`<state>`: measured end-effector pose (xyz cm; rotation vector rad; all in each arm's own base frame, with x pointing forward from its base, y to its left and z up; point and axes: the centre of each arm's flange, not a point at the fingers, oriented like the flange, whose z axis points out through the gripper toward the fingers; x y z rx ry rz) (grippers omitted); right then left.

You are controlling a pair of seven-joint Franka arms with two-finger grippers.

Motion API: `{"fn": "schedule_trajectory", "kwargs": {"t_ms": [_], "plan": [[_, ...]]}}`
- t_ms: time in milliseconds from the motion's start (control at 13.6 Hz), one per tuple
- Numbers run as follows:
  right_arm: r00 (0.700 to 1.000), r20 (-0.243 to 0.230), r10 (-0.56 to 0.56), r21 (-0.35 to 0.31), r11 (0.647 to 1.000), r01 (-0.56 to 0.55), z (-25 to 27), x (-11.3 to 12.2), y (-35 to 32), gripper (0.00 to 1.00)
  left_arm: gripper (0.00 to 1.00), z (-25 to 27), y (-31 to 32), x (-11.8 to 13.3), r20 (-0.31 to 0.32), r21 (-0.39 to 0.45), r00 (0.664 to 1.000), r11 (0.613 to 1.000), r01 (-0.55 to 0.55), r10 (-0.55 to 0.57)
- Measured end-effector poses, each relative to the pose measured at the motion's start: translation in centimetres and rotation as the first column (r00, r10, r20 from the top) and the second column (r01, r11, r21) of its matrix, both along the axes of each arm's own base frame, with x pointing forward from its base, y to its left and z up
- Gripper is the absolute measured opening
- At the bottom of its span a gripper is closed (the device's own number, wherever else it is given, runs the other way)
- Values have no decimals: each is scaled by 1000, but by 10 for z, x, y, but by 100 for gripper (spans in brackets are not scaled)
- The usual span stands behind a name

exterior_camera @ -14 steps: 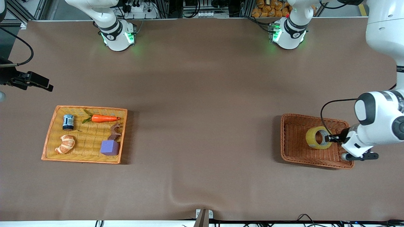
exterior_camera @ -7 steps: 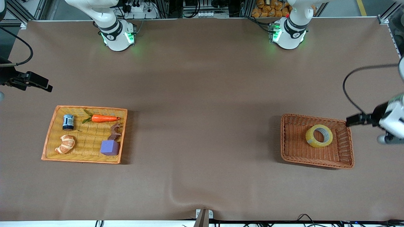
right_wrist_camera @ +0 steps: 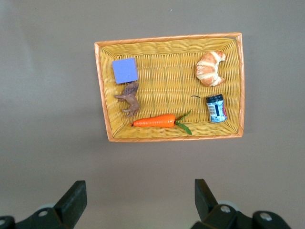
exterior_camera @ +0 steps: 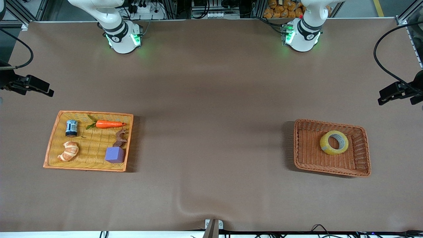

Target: Transfer tape with both arms

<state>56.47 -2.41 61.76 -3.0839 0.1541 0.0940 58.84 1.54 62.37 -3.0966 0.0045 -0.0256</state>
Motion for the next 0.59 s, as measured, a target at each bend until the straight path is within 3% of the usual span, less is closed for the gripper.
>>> {"fn": "schedule_trajectory", "kwargs": {"t_ms": [295,589], "plan": [[1000,-1,-5,0,1000,5,0,0,-2,100,100,3,-11,-24,-11,-9,1000,1000,-1,1],[1000,-5,-11,0,1000,11,0,-1,-6,100,100,6,2,-30,-14,-23,1000,999,-23,22]]}}
